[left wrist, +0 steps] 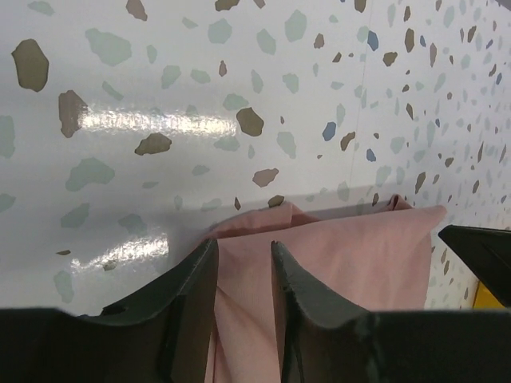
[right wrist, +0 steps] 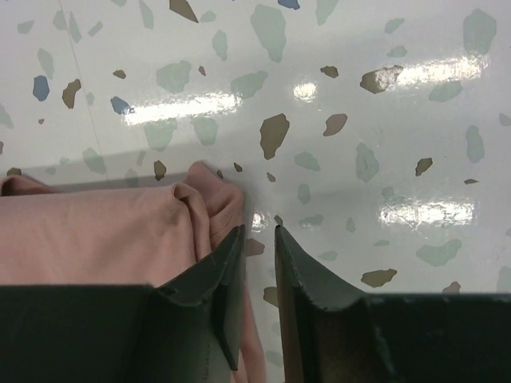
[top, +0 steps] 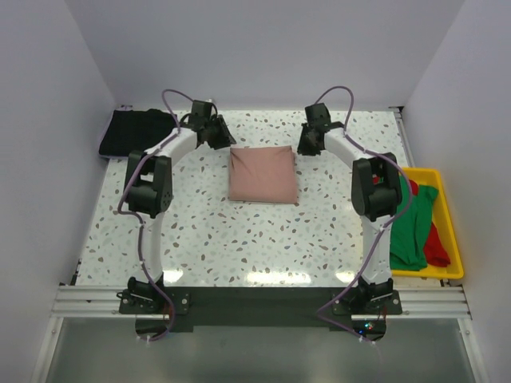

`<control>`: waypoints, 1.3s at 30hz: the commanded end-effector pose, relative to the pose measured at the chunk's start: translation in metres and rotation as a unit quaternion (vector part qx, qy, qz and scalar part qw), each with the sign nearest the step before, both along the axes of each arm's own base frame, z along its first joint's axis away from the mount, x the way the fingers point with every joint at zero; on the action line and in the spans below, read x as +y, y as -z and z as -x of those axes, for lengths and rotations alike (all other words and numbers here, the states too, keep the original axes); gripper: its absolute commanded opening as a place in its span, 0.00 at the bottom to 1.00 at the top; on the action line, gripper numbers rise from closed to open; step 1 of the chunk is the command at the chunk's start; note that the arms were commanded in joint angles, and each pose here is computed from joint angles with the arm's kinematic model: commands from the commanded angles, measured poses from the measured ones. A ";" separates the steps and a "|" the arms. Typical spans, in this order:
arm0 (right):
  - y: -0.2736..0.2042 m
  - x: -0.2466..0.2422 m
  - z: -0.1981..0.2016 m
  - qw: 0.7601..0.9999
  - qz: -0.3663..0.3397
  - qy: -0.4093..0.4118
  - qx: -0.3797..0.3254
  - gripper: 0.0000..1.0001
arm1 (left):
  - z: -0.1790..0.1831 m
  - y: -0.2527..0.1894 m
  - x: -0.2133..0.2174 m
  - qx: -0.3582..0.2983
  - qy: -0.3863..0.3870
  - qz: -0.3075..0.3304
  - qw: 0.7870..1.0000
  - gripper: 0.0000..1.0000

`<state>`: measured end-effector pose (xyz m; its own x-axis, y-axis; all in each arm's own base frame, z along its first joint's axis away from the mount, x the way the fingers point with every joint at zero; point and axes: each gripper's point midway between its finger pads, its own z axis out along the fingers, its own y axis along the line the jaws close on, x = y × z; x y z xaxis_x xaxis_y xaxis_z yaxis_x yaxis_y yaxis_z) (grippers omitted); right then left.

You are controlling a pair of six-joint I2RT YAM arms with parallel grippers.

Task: Fold and stack the t-shirts
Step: Fold the tshirt

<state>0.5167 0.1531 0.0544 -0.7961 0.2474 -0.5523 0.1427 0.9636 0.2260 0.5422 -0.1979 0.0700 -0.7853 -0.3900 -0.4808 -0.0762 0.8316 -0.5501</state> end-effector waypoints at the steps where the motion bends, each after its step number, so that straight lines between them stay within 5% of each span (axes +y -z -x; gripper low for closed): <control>1: -0.056 0.006 -0.012 0.997 -0.022 -0.004 -0.071 0.27 | -0.016 -0.033 -0.008 -0.052 0.019 0.020 0.998 0.39; 7: -0.076 0.019 -0.006 0.995 -0.033 -0.022 -0.088 0.30 | -0.011 -0.057 0.009 -0.066 -0.017 -0.008 0.998 0.46; 13: -0.082 0.028 -0.008 0.994 -0.033 -0.035 -0.094 0.30 | 0.020 -0.062 0.017 -0.057 -0.051 -0.039 0.996 0.41; 27: -0.050 0.049 -0.031 0.996 -0.014 -0.046 -0.071 0.37 | 0.091 -0.008 -0.018 0.000 -0.006 -0.089 0.996 0.34; 39: -0.019 0.054 -0.034 0.998 0.007 -0.048 -0.046 0.32 | 0.095 0.008 -0.014 0.009 -0.012 -0.120 0.993 0.29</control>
<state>0.5401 0.2040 0.0545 -0.7912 0.1738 -0.5864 0.0438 0.9724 0.2291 0.4398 -0.2133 0.0419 -0.8230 -0.2798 -0.4944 -0.1161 0.9348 -0.3357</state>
